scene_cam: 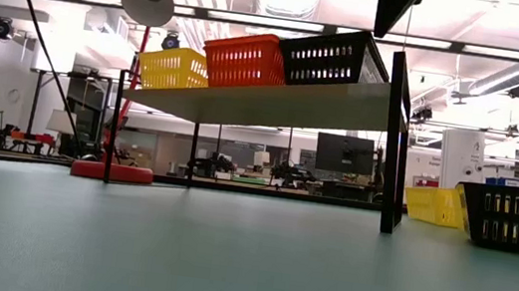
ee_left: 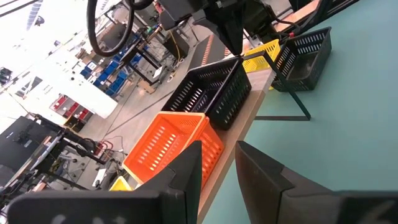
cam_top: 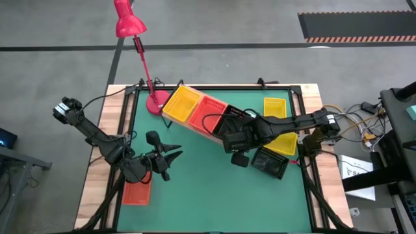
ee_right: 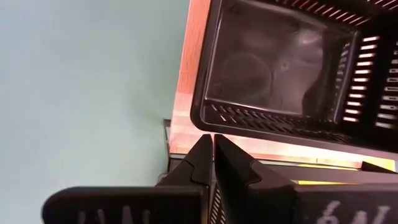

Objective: Stack baskets on shelf by color
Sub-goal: Stack the bottom black bin on top of the other black bin on the shelf, then stack the orange bin on top of the other orange bins on the shelf

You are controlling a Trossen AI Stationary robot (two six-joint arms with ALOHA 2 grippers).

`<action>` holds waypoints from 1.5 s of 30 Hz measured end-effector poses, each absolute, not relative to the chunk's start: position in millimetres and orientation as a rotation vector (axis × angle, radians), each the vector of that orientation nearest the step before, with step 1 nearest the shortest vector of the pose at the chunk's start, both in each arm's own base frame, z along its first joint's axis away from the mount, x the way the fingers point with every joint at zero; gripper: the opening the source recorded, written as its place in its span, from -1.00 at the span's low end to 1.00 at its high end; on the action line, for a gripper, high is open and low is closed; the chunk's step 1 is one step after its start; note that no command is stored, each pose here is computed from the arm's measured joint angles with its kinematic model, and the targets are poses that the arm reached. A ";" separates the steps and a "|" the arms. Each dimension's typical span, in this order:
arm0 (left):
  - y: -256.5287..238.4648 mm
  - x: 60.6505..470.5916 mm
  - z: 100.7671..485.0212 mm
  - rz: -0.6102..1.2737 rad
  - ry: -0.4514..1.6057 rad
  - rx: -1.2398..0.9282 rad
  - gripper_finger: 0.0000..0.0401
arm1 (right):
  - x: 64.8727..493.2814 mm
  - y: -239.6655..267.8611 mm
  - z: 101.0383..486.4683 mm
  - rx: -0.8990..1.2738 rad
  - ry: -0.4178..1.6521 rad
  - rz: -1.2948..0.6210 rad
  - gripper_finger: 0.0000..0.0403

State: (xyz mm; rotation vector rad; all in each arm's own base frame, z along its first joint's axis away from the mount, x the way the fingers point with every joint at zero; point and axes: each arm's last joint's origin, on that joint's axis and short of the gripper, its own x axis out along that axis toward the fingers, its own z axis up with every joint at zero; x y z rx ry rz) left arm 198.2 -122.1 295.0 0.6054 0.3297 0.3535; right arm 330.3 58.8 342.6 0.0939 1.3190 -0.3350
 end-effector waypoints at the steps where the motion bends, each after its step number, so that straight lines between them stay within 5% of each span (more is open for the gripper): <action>1: -122.1 198.2 295.0 0.353 0.330 0.605 -0.60 | 329.7 58.7 343.4 0.095 1.317 -0.334 -0.96; 13: -122.1 198.1 294.4 0.353 0.331 0.607 -0.60 | 321.9 71.4 356.8 0.026 1.221 -0.302 -0.96; 23: -122.2 198.1 294.4 0.350 0.332 0.612 -0.60 | 309.7 142.0 365.0 -0.142 0.998 -0.017 -0.96; 36: -122.8 198.3 294.9 0.343 0.322 0.584 -0.60 | 291.4 160.2 319.6 -0.261 0.741 0.146 -0.96; 45: -122.9 198.6 295.5 0.354 0.304 0.511 -0.60 | 272.5 149.1 289.7 -0.343 0.359 0.238 -0.96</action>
